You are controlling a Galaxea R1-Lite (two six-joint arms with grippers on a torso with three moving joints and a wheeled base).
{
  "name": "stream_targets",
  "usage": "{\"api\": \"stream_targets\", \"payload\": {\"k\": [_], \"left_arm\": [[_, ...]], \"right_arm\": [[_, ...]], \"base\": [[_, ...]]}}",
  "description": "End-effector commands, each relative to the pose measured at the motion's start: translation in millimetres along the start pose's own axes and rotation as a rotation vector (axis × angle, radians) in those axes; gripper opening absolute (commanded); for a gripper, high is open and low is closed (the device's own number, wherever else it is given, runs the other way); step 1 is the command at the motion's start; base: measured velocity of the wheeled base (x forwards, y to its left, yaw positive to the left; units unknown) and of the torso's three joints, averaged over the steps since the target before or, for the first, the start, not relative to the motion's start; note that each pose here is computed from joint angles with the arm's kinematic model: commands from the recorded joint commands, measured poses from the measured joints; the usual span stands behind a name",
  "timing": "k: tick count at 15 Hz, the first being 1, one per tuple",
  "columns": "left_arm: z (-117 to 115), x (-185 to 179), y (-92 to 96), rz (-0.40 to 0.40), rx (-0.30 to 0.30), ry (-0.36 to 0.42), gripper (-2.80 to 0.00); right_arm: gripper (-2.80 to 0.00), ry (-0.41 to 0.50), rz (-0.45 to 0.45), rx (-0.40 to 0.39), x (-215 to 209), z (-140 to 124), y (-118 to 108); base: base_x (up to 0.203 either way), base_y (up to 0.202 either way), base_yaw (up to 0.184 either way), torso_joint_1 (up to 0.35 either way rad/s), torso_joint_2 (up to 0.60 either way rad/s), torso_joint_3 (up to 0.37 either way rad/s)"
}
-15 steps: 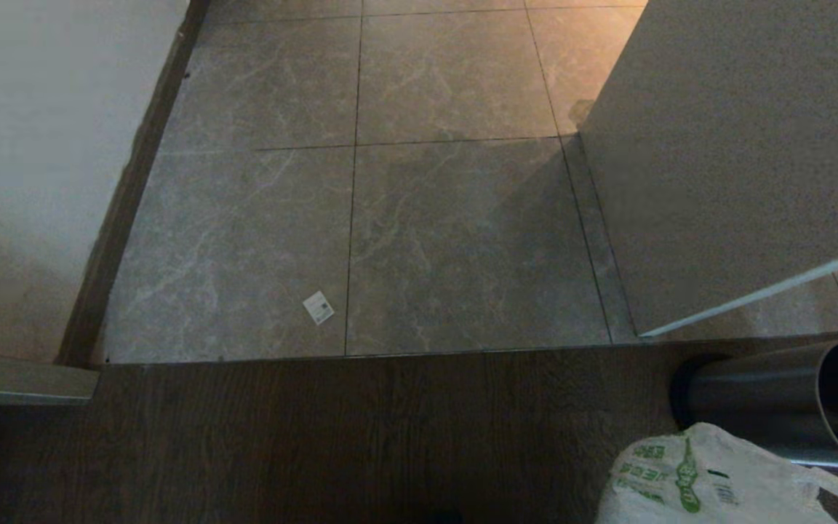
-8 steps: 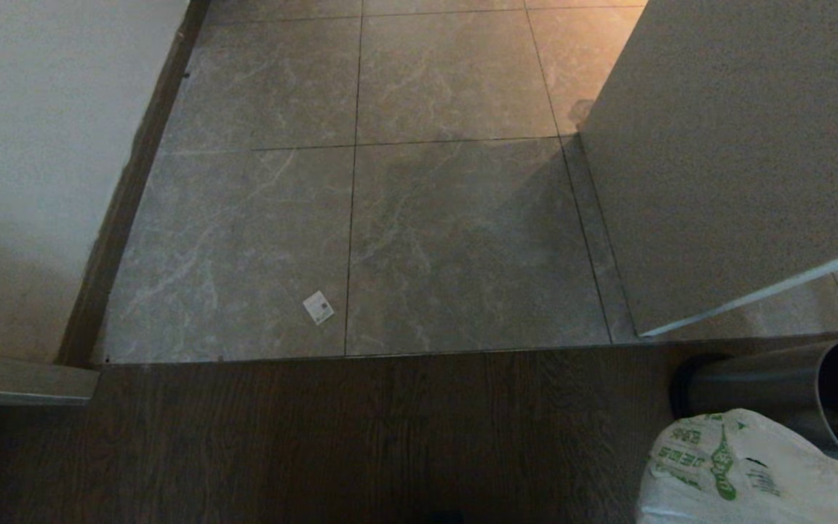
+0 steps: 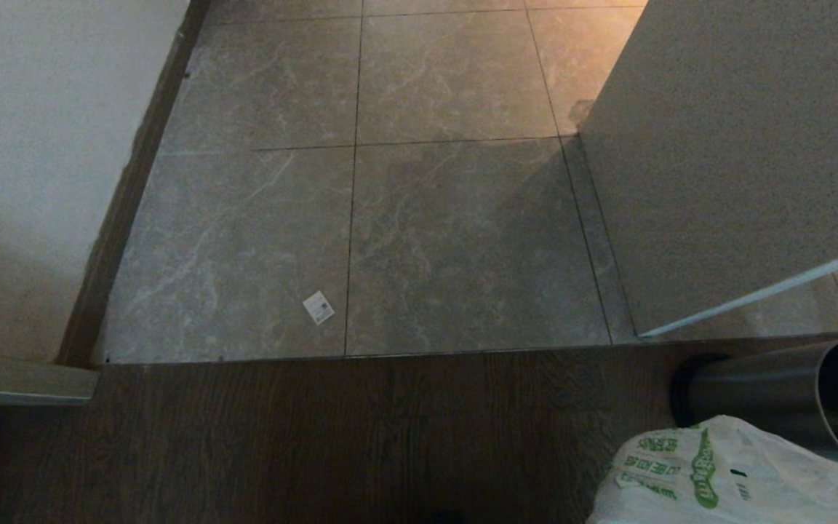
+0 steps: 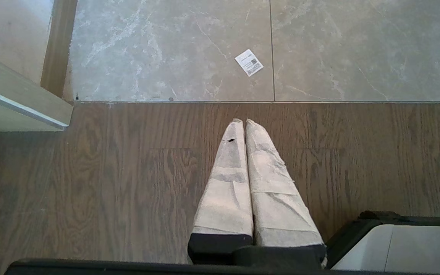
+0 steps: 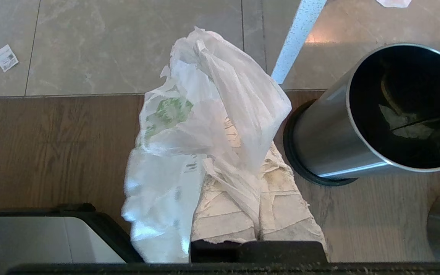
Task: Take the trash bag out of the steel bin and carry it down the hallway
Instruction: Put the trash bag at the door
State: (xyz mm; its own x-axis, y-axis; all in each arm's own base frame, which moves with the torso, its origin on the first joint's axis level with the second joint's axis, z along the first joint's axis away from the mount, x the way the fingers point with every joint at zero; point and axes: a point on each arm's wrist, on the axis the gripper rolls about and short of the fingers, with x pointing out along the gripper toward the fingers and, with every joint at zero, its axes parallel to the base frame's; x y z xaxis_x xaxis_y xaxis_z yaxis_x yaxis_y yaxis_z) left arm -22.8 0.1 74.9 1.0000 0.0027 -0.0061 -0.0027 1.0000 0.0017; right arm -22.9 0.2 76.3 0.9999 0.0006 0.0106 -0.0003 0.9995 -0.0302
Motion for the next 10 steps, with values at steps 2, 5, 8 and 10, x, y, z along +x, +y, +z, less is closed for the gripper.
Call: {"api": "stream_targets", "payload": {"k": [2, 5, 8, 10], "left_arm": [[0.0, 0.0, 0.0, 0.000, 0.000, 0.000, -2.80], [0.0, 0.0, 0.0, 0.000, 0.000, 0.000, -2.80], [0.0, 0.0, 0.0, 0.000, 0.000, 0.000, -2.80], [0.0, 0.0, 0.0, 0.000, 0.000, 0.000, -2.80]], "right_arm": [[-2.80, 0.003, 0.001, 0.000, 0.1, -0.1, 0.0], [-2.80, 0.003, 0.001, 0.000, 0.1, -0.1, 0.0], [-2.80, 0.004, 0.000, 0.007, 0.3, 0.0, 0.0], [-2.80, 0.004, -0.001, 0.013, 0.3, 0.0, 0.0]], "base": [[0.000, 0.000, 0.000, 0.000, 0.00, 0.000], [0.000, 0.000, 0.000, 0.000, 0.00, 0.000], [0.000, 0.000, 0.000, 0.000, 0.00, 0.000], [0.000, 0.000, 0.000, 0.000, 0.00, 0.000]]}}
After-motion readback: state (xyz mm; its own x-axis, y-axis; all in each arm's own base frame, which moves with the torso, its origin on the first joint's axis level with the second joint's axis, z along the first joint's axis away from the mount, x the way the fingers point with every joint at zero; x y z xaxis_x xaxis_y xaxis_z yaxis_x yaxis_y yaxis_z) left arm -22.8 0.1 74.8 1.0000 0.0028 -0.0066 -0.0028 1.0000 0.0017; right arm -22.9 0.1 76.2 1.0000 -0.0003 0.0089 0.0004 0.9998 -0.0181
